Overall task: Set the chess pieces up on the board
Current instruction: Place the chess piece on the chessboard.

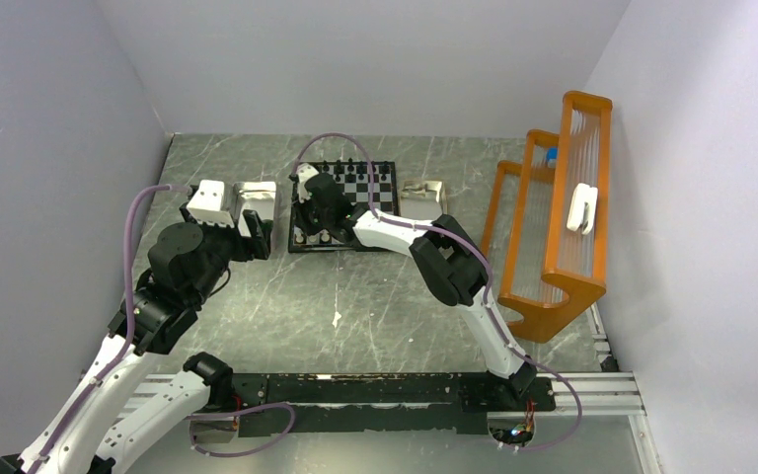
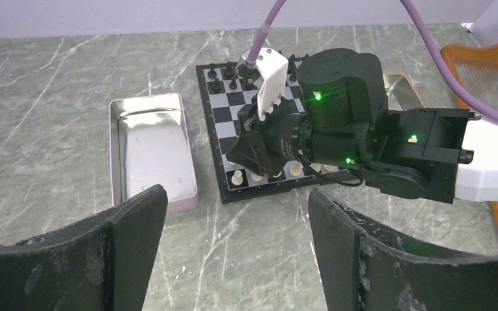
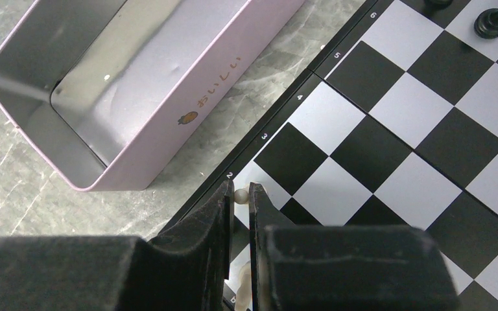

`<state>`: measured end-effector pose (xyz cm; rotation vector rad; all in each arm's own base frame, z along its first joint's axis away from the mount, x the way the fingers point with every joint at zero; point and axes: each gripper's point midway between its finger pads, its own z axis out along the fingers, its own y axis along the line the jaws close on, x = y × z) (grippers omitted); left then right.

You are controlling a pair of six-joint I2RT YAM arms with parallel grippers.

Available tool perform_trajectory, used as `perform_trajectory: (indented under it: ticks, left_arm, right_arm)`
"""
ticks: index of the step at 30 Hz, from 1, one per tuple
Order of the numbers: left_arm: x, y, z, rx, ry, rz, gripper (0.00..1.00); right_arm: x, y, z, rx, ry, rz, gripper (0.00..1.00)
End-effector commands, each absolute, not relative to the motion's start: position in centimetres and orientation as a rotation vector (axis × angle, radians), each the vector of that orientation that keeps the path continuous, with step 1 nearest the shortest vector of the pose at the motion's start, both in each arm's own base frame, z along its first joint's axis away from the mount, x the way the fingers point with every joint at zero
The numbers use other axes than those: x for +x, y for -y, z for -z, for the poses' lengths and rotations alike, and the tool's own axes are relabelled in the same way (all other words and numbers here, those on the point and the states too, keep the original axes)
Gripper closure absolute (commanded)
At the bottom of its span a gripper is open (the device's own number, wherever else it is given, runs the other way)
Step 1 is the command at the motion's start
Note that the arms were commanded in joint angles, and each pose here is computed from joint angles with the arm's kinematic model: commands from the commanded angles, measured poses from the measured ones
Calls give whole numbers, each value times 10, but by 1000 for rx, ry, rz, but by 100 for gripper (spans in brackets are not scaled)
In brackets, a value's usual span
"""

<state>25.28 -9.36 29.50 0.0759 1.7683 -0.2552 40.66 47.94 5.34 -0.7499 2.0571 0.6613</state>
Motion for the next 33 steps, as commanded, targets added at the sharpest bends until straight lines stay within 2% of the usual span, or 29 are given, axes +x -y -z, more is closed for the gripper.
perform_trajectory:
  ticks: [1,33]
  left_arm:
    - [253,90,-299,61,-1753,249,16]
    - [254,89,-299,59,-1751,250,16]
  right_arm:
    - [402,-475,-45,-746,-2091,-639,86]
    - [403,-473,-53,-717,-2100,-631,86]
